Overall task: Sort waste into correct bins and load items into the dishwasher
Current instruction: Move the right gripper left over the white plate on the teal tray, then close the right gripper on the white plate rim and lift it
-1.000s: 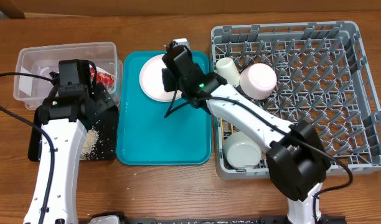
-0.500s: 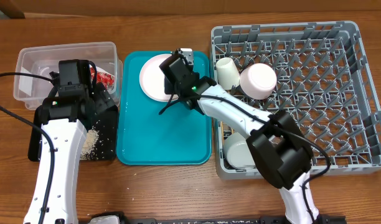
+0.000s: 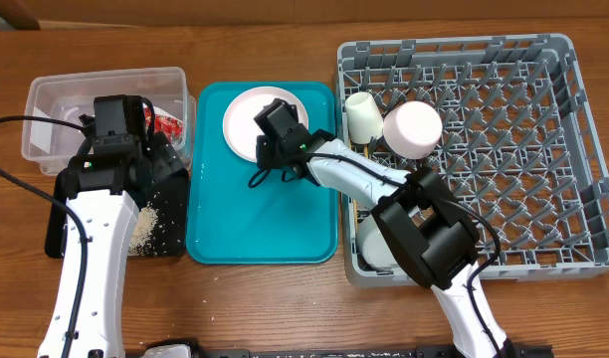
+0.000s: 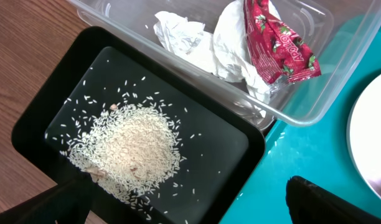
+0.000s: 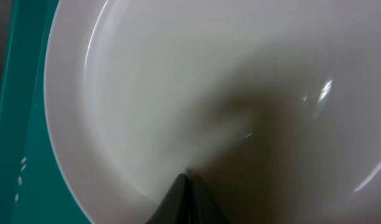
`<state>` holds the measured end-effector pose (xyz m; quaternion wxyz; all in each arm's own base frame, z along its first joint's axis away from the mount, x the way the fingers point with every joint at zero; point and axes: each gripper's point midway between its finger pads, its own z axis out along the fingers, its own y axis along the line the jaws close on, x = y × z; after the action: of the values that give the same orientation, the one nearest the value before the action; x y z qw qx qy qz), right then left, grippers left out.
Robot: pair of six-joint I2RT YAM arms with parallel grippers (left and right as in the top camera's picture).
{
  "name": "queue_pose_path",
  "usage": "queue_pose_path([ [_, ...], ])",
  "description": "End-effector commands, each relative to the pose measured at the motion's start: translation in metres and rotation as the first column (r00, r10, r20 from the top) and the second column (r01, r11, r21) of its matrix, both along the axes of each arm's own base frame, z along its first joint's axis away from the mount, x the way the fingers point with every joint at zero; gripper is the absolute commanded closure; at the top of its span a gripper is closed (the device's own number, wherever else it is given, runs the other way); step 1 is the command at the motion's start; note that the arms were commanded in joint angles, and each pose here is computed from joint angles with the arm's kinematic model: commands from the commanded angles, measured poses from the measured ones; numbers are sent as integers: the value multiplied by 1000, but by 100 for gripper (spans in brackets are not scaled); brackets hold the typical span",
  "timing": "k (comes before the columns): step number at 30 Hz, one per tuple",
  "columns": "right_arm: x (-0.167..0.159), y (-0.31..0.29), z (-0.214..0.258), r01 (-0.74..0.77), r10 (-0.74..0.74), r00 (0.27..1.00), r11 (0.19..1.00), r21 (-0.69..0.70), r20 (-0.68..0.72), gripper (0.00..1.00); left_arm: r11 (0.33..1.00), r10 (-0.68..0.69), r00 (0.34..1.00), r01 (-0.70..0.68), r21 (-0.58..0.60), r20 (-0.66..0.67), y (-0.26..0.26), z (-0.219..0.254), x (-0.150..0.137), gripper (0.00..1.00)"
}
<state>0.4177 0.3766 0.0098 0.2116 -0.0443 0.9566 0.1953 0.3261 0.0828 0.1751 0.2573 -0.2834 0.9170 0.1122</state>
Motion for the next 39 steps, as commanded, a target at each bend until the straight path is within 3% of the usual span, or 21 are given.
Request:
queue_pose_path([
  [1, -44, 12, -21, -97, 100, 982, 995, 31, -160, 96, 1000, -8, 1000, 8, 0, 18, 0, 7, 2, 0],
  [10, -83, 19, -20, -162, 173, 936, 985, 59, -306, 96, 1000, -8, 1000, 8, 0, 18, 0, 7, 2, 0],
  [18, -99, 47, 10, -345, 361, 905, 932, 109, -223, 96, 1000, -9, 1000, 9, 0, 18, 0, 7, 2, 0],
  [27, -127, 67, 11, -425, 438, 875, 899, 106, -207, 92, 1000, -9, 1000, 9, 0, 18, 0, 7, 2, 0],
  [32, -118, 67, 23, -447, 457, 873, 890, 94, -172, 85, 1000, -9, 1000, 9, 0, 18, 0, 7, 2, 0],
  [39, -68, 26, 78, -381, 373, 924, 916, -128, -82, 79, 1000, -9, 1000, 9, 0, 18, 0, 7, 2, 0],
])
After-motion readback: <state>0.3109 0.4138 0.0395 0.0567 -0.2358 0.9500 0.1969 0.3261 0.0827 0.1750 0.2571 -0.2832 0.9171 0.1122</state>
